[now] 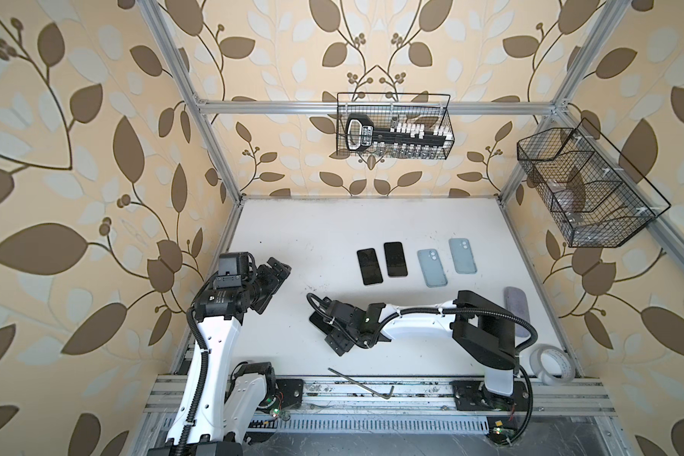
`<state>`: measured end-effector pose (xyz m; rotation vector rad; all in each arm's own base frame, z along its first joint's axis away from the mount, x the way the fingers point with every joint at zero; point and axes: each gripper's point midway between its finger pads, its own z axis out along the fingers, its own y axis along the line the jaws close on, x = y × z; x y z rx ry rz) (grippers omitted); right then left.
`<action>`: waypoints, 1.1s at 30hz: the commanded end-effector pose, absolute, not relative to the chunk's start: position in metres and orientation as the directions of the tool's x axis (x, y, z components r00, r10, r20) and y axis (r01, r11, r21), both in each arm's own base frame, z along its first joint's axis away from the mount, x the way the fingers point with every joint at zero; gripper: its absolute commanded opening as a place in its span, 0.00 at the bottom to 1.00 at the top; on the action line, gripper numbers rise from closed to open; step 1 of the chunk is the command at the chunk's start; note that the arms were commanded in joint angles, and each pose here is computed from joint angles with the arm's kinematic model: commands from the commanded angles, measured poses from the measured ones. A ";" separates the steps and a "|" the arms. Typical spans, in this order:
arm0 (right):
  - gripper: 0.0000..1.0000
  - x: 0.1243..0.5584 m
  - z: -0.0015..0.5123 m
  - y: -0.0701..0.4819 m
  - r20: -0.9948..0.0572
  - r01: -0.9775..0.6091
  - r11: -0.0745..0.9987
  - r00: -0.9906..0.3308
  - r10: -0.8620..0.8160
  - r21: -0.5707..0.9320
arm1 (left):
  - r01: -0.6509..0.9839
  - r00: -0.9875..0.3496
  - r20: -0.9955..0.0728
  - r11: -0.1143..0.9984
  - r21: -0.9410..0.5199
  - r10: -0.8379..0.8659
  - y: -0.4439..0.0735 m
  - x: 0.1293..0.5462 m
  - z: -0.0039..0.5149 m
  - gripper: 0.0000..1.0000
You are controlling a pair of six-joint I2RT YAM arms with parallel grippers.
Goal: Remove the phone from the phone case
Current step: 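Grasp the black phone in the white case with the right gripper while the left withdraws, then lift the white-cased phone with the right gripper toward the left gripper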
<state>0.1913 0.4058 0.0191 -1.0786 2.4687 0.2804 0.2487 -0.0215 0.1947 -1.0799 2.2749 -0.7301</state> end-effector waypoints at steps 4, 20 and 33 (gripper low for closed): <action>0.77 0.190 0.004 0.400 -0.409 -0.751 0.661 -0.600 -0.687 -0.009 | -0.509 -0.563 -0.181 0.512 -0.692 -0.806 -0.020 0.256 0.191 0.99; 0.62 0.213 0.043 0.401 -0.511 -0.730 0.678 -0.616 -0.600 0.084 | -0.474 -0.616 -0.113 0.482 -0.737 -0.780 -0.035 0.254 0.175 0.99; 0.61 0.244 0.092 0.382 -0.585 -0.649 0.703 -0.703 -0.406 0.292 | -0.374 -0.715 -0.050 0.442 -0.816 -0.697 -0.086 0.257 0.147 0.92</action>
